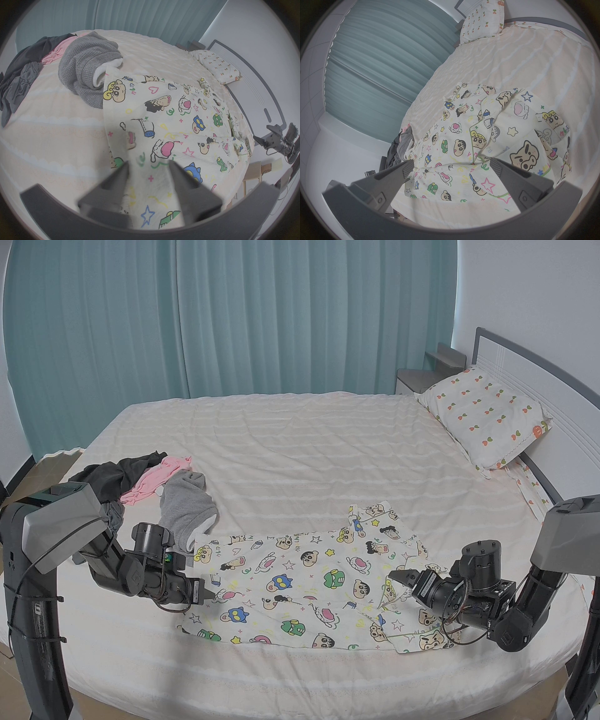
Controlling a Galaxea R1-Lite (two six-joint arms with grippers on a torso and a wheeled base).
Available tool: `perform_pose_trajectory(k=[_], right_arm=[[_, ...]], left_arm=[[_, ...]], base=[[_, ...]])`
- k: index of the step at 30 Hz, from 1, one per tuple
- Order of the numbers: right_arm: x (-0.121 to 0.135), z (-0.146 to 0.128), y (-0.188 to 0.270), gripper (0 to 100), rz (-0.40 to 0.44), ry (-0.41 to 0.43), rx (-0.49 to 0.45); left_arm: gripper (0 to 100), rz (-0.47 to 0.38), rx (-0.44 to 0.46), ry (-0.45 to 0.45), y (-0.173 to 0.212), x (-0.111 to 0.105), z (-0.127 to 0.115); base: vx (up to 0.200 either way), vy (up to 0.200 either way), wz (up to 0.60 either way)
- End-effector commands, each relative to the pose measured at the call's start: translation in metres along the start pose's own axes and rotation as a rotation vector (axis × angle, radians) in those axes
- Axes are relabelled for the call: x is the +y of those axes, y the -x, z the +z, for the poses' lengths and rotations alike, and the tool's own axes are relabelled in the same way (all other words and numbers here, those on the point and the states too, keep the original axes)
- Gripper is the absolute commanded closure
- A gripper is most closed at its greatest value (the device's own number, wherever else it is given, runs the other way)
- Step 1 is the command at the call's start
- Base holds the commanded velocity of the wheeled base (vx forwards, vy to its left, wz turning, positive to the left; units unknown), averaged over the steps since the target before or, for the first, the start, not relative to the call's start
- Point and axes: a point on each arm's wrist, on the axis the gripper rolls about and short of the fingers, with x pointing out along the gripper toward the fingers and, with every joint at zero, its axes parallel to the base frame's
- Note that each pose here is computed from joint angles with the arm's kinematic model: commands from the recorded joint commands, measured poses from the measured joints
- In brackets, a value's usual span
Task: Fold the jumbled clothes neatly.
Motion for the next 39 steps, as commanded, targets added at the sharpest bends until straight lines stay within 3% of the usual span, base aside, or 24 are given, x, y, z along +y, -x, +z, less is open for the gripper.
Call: perform_pose_trajectory(k=[1, 26, 30, 39], right_arm=[[0.001, 0.0, 0.0, 0, 0.002, 0.0, 0.001], [0.0, 0.0, 0.0, 0, 0.002, 0.001, 0.0], [0.0, 0.0, 0.0, 0, 0.002, 0.0, 0.0], [0.0, -0.001, 0.0, 0, 0.001, 0.0, 0.002]], left_arm=[[100, 0.002, 0.001, 0.002, 0.004, -0.001, -0.001], [100, 0.032, 0.01, -0.011, 0.021, -0.004, -0.01], [100, 0.037, 0.041, -0.048, 0.02, -0.002, -0.019], [100, 0.066, 0.037, -0.036, 0.013, 0.006, -0.019]], base=[[0.0, 0.0, 0.0], [0.0, 0.0, 0.0], [0.0, 0.0, 0.0], [0.0, 0.0, 0.0]])
